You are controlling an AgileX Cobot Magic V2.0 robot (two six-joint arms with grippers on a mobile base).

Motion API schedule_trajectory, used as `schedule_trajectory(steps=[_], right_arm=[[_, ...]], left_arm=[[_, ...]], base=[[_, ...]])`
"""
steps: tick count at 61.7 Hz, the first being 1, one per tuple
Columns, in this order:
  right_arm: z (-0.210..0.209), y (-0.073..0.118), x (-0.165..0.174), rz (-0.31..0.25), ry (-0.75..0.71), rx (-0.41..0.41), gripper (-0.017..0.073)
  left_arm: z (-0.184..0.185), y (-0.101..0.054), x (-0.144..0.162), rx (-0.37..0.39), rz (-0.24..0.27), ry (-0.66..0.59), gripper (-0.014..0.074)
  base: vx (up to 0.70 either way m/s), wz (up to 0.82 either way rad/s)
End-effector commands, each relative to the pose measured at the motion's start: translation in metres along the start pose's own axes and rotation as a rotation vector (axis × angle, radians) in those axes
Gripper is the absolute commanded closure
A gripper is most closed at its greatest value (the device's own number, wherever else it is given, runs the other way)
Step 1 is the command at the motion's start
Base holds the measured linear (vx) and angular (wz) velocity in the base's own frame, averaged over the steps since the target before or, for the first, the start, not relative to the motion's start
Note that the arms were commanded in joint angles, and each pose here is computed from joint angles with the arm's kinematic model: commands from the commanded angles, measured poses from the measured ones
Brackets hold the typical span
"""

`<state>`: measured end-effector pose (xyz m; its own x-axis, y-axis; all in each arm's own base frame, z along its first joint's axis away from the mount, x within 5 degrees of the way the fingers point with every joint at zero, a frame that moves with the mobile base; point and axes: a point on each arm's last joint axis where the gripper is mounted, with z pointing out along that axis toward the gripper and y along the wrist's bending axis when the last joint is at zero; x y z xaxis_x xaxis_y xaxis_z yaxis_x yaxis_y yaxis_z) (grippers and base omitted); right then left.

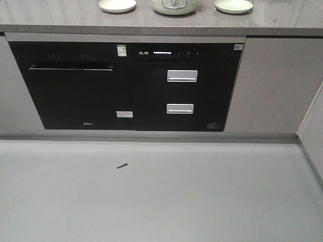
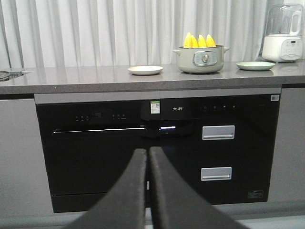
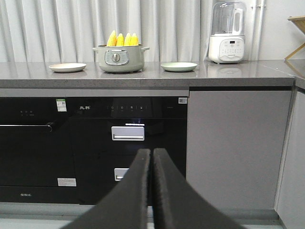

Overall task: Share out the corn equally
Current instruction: 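Continue driving toward the counter with the corn pot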

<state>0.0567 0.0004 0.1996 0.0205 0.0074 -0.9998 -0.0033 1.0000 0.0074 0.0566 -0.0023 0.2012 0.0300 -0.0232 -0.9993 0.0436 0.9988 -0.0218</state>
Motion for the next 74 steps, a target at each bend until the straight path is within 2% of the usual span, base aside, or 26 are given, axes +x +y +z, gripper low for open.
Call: schedule_trajectory(steps=[1, 74], right_arm=[[-0.0001, -0.0011, -0.0044, -0.017, -0.068, 0.014, 0.0562], [-0.0001, -0.0011, -0.0045, -0.017, -0.069, 0.014, 0.0562]], left_arm=[[-0.0011, -0.0006, -0.0029, 0.009, -0.01, -0.078, 0.06], [-0.0011, -0.0006, -0.0029, 0.009, -0.01, -0.078, 0.06]], base=[[0.13, 0.05], [0.11, 0.0]])
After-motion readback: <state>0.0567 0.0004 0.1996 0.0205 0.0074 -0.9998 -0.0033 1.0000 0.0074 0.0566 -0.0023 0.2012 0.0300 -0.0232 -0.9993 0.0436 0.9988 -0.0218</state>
